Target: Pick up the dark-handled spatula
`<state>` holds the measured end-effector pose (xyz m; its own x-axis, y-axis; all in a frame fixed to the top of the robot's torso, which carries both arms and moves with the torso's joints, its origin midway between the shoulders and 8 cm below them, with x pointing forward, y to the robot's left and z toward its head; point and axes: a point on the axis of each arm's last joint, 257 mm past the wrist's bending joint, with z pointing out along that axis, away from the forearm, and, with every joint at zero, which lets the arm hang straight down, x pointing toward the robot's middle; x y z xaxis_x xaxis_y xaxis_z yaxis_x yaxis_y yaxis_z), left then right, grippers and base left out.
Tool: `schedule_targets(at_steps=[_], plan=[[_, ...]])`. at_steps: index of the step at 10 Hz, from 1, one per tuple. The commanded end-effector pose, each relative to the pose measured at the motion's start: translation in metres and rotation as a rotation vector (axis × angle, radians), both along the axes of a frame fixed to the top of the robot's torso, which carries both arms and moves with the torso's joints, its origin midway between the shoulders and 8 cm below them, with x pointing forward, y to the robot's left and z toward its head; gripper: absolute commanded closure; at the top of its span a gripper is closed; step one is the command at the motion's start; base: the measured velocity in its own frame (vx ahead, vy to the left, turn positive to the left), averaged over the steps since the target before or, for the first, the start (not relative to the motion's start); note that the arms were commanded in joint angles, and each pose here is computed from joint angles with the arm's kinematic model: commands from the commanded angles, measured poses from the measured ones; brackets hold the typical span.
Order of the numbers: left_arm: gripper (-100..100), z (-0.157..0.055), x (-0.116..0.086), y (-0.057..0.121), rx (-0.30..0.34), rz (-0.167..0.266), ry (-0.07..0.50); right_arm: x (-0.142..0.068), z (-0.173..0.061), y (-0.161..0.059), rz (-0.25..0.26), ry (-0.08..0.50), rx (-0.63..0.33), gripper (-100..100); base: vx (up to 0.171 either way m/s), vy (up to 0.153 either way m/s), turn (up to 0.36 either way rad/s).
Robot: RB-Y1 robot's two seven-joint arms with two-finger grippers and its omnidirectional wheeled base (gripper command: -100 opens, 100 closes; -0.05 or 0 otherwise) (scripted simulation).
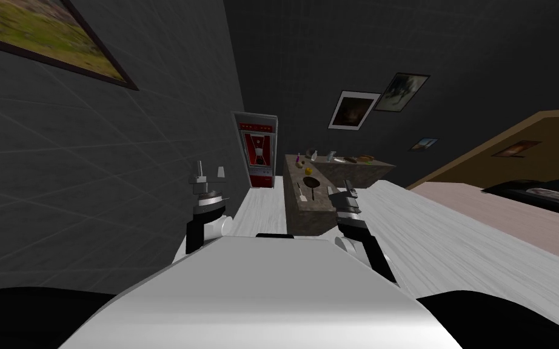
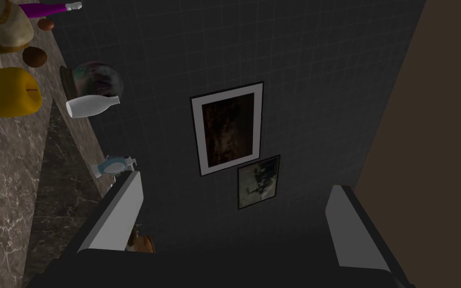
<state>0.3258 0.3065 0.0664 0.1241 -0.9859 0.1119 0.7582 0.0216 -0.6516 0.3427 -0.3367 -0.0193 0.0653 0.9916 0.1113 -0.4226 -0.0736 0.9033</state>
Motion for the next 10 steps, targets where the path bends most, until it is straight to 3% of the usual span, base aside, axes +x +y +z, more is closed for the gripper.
schedule_targets(at_steps=[1,2,4,8,9,10], plan=[[0,0.000,0.000,0.000,0.000,0.000,0.000,-0.001,-0.011,-0.007,0.004,0.050,0.052,-100,0.062,0.118,-0.031],[0,0.000,0.000,0.000,0.000,0.000,0.000,-0.001,-0.012,-0.007,0.003,0.056,0.053,-100,0.052,0.096,-0.020],[0,0.000,0.000,0.000,0.000,0.000,0.000,-0.006,-0.033,-0.020,0.005,0.136,0.148,-100,0.051,0.105,-0.163],[0,0.000,0.000,0.000,0.000,0.000,0.000,-0.005,-0.037,-0.021,0.003,0.152,0.153,-100,0.008,0.042,-0.008],[0,0.000,0.000,0.000,0.000,0.000,0.000,-0.008,-0.051,-0.028,0.000,0.203,0.208,-100,0.025,0.034,-0.094],[0,0.000,0.000,0.000,0.000,0.000,0.000,-0.008,-0.051,-0.028,0.000,0.203,0.208,-100,0.025,0.033,-0.091]])
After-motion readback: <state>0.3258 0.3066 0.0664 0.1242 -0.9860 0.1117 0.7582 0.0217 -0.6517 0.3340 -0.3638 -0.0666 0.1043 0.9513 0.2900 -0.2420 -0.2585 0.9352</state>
